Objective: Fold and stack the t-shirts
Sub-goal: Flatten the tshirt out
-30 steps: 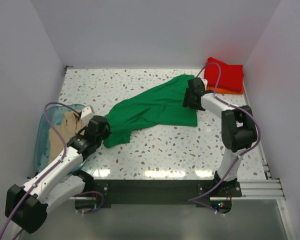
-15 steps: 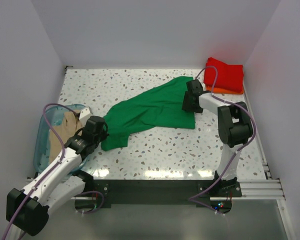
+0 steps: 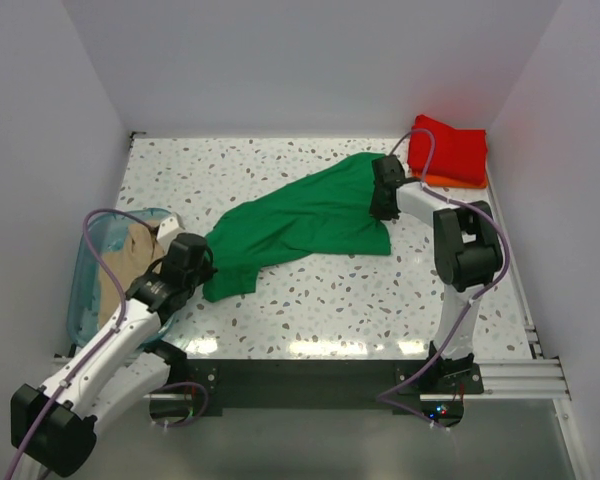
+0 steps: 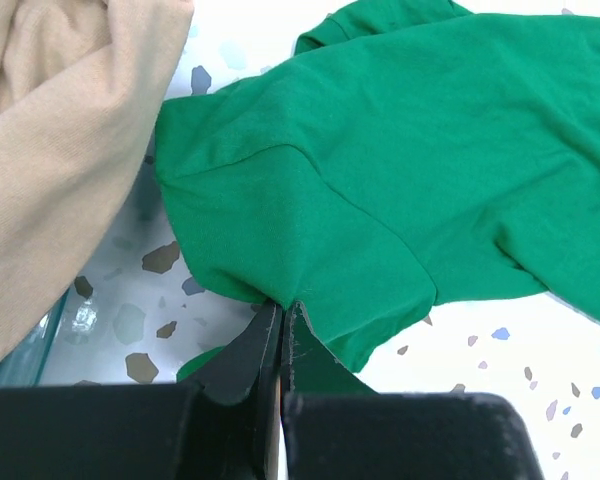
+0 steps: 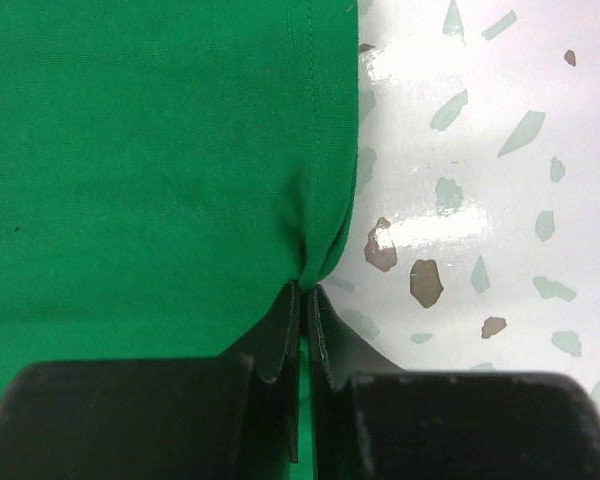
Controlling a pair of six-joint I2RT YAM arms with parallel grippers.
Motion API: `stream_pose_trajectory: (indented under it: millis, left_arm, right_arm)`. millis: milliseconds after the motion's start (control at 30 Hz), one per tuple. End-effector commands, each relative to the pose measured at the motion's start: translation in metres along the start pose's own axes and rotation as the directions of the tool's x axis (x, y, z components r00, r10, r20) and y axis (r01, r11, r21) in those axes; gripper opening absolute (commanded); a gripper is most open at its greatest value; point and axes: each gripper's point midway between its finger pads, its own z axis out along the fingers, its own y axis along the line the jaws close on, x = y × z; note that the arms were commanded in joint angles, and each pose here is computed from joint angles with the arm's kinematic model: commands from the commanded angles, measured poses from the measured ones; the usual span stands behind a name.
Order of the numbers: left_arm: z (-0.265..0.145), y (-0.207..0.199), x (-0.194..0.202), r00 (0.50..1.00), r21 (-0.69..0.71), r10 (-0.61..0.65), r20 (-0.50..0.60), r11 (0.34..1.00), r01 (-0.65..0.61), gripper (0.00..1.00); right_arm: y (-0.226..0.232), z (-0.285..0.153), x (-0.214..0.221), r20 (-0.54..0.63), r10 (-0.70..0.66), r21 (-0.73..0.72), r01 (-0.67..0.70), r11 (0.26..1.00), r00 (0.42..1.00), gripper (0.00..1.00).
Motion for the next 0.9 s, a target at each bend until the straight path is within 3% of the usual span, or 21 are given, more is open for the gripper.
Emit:
stream_pose_trajectory:
  millis: [0,233,433,567,700,867]
  left_arm:
    - [-0.013,-0.011,-0.022,0.999,0.040,-0.019,0.046,0.999,0.017,0.00]
    - [-0.029,-0.020,-0.034,0.998,0.086,-0.034,0.059,0.996,0.029,0.00]
    - [-0.047,-0.024,-0.046,0.996,0.121,-0.051,0.075,0.992,0.042,0.00]
    - [-0.057,-0.026,-0.055,0.993,0.146,-0.057,0.101,0.988,0.042,0.00]
    - [-0.061,-0.028,-0.062,0.994,0.138,-0.042,0.105,0.990,0.028,0.00]
    - [-0.065,-0.029,-0.074,0.990,0.124,-0.013,0.143,0.992,-0.005,0.00]
  right_arm:
    - [-0.002,-0.015,-0.024,0.039,0.006,0.016,-0.007,1.000,0.999,0.00]
    - [-0.025,-0.075,-0.067,0.154,0.023,0.046,-0.031,0.998,0.988,0.00]
    - [-0.037,-0.100,-0.093,0.215,0.024,0.068,-0.039,0.997,0.976,0.00]
    - [-0.033,-0.086,-0.109,0.188,0.028,0.069,-0.042,0.997,0.982,0.00]
    - [-0.022,-0.046,-0.113,0.134,0.013,0.090,-0.025,0.996,0.991,0.00]
    - [0.000,-0.022,-0.139,0.149,0.014,0.051,-0.022,0.998,0.989,0.00]
